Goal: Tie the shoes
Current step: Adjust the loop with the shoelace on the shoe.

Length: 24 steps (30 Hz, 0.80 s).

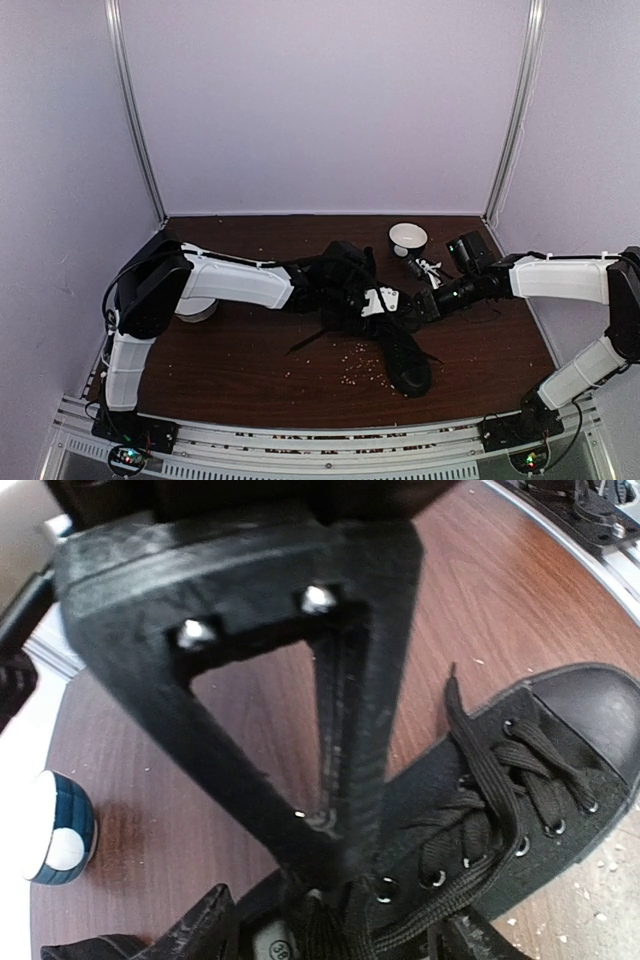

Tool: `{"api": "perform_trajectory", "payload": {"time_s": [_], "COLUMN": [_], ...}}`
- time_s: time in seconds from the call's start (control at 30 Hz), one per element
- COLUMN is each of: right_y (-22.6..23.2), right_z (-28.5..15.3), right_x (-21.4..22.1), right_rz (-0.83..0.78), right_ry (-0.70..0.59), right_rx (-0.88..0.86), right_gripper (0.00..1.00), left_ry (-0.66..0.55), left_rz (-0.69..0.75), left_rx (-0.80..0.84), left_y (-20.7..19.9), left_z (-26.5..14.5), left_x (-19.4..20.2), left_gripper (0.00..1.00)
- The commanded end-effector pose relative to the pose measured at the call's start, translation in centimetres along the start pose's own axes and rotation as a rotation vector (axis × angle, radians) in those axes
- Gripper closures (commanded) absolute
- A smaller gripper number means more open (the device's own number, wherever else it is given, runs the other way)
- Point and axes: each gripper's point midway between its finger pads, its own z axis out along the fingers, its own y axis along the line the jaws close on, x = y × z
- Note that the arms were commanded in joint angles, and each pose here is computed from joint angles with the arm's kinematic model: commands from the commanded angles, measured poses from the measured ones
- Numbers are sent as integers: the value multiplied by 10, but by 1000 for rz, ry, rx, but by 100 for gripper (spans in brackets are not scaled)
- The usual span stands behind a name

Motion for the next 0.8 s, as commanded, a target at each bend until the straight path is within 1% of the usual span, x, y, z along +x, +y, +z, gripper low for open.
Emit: {"api": "perform_trajectory", "payload": {"time_s": [0.0, 0.1, 0.3, 0.53, 0.6, 0.73, 0.77], "right_y": [7, 7, 9, 12, 13, 15, 14], "right_z": [-7, -7, -7, -10, -11, -11, -11], "right_x": [-13, -13, -13, -14, -13, -12, -10], "right_rz": [-36, -35, -36, -42, -42, -44, -42], "right_ry": [-35, -34, -35, -41, -39, -32, -27], "right_rx": [-5, -8, -14, -18, -23, -29, -28], "right_gripper": [100, 100, 100, 100, 100, 100, 100], "left_ry": [-31, -42, -71, -44, -40, -50, -54], "left_rz": [33, 27, -11, -37, -45, -61, -63], "left_rx": [12, 7, 12, 13, 7, -7, -9], "left_y": [5, 7, 8, 6, 7, 11, 11], "left_z": [2, 2, 7, 13, 14, 14, 14], "left_x": [-6, -9, -14, -4, -3, -4, -5], "left_gripper": [34, 36, 51, 58, 63, 74, 75]}}
